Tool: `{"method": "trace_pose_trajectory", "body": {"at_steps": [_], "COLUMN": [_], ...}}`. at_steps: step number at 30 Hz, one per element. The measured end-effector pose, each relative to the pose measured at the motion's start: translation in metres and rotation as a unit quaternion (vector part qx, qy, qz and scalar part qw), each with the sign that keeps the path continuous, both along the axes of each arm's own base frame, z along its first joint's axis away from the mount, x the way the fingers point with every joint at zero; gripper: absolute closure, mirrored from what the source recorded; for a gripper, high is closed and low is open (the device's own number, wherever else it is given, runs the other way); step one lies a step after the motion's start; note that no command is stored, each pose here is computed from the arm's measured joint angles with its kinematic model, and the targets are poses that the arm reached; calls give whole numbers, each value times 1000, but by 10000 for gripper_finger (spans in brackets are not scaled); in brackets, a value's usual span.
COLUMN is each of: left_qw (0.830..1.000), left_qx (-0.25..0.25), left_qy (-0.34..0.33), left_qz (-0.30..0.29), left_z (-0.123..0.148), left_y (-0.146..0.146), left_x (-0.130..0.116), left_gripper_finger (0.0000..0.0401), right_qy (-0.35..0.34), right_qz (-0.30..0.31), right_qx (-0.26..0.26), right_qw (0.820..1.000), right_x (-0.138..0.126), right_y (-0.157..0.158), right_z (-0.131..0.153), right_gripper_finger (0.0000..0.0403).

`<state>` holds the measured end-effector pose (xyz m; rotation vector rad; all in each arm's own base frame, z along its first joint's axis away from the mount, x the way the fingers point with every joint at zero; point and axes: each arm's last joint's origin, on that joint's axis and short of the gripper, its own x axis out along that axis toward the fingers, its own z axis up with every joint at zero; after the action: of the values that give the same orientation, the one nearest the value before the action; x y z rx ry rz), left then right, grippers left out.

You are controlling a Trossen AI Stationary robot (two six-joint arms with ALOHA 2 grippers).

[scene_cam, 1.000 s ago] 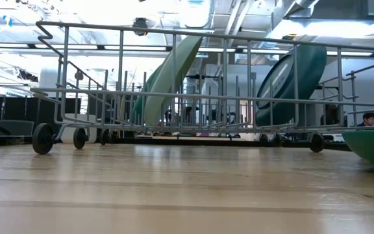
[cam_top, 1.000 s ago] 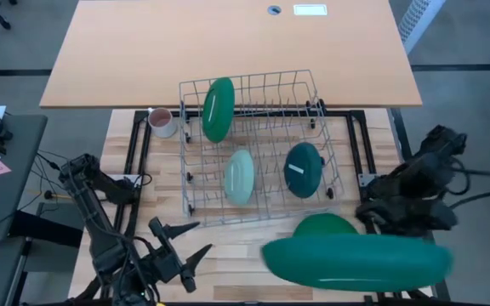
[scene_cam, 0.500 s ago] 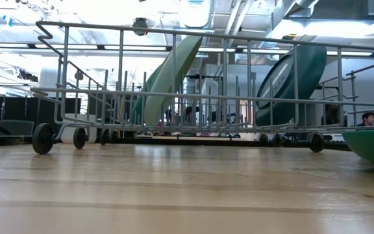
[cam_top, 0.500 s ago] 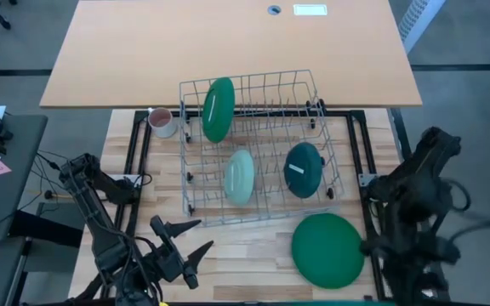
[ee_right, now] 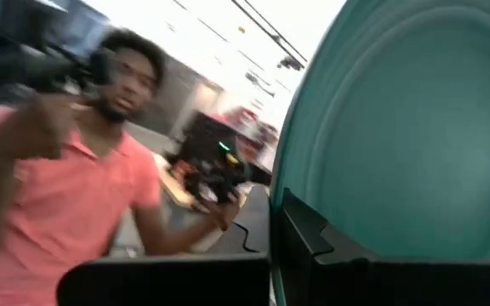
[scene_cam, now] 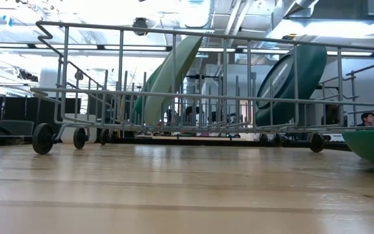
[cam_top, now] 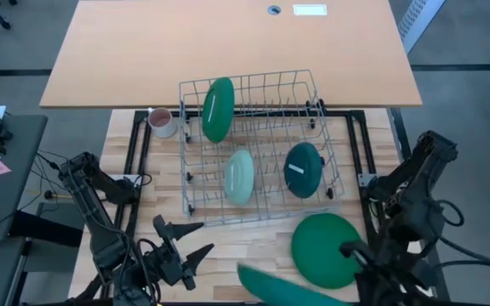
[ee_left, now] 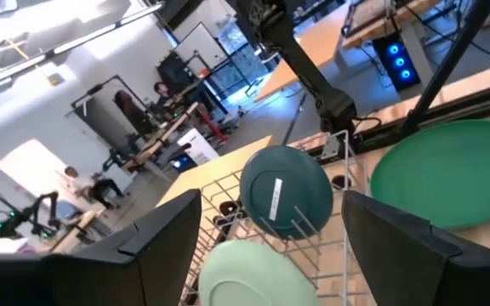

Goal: Sort dishes
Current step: Put the stacked green plate in the dish rack

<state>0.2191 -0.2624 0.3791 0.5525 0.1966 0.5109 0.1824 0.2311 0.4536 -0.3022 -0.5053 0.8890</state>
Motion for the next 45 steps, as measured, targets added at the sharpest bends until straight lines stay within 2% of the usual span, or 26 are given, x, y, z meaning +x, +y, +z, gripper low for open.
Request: {"method": "trace_pose_trajectory", "body": {"at_steps": [3, 5, 8, 10, 12, 15, 18, 24, 31, 34, 38, 42, 45], "left_qw": [1000, 1000, 1000, 1000, 1000, 1000, 1000, 1000, 1000, 1000, 999, 999, 999], "left_qx": [7, 7, 7, 1, -5, -4, -7, -14, -24, -27, -33, -35, -35], "left_qy": [5, 5, 5, 2, -1, -1, -2, -5, -9, -6, -7, -8, -8], "left_qz": [-2, -3, -5, -6, -7, -6, -6, -5, 7, 11, 15, 16, 16], "left_z": [0, -1, -1, -1, -1, -2, -3, -4, -6, -8, -11, -11, -11], "left_y": [0, -1, -1, -2, -2, -2, -1, -1, 5, 9, 12, 13, 13], "left_x": [-1, -1, -2, -3, -4, -4, -4, -5, 1, 3, 3, 3, 3], "left_gripper_finger": [123, 123, 123, 123, 123, 123, 123, 123, 123, 123, 123, 123, 123], "right_qy": [12, -4, -29, -20, -5, 20, 54, 149, 205, 221, 227, 204, 189], "right_qz": [-43, -59, -71, -71, -78, -127, -181, -242, -368, -394, -417, -475, -532], "right_qx": [-14, -37, -70, -89, -109, -128, -150, -171, -179, -176, -222, -284, -314], "right_qw": [999, 998, 995, 993, 991, 983, 970, 943, 889, 875, 851, 807, 763], "right_x": [1, 3, 4, 3, 4, 7, 9, 11, 14, 21, 37, 56, 72], "right_y": [-2, -3, -3, -2, -1, -2, -5, -10, -21, -24, -22, -24, -28], "right_z": [-2, -4, -6, -10, -16, -21, -27, -44, -56, -62, -78, -93, -99], "right_gripper_finger": [397, 397, 397, 397, 397, 397, 397, 397, 397, 397, 397, 397, 397]}}
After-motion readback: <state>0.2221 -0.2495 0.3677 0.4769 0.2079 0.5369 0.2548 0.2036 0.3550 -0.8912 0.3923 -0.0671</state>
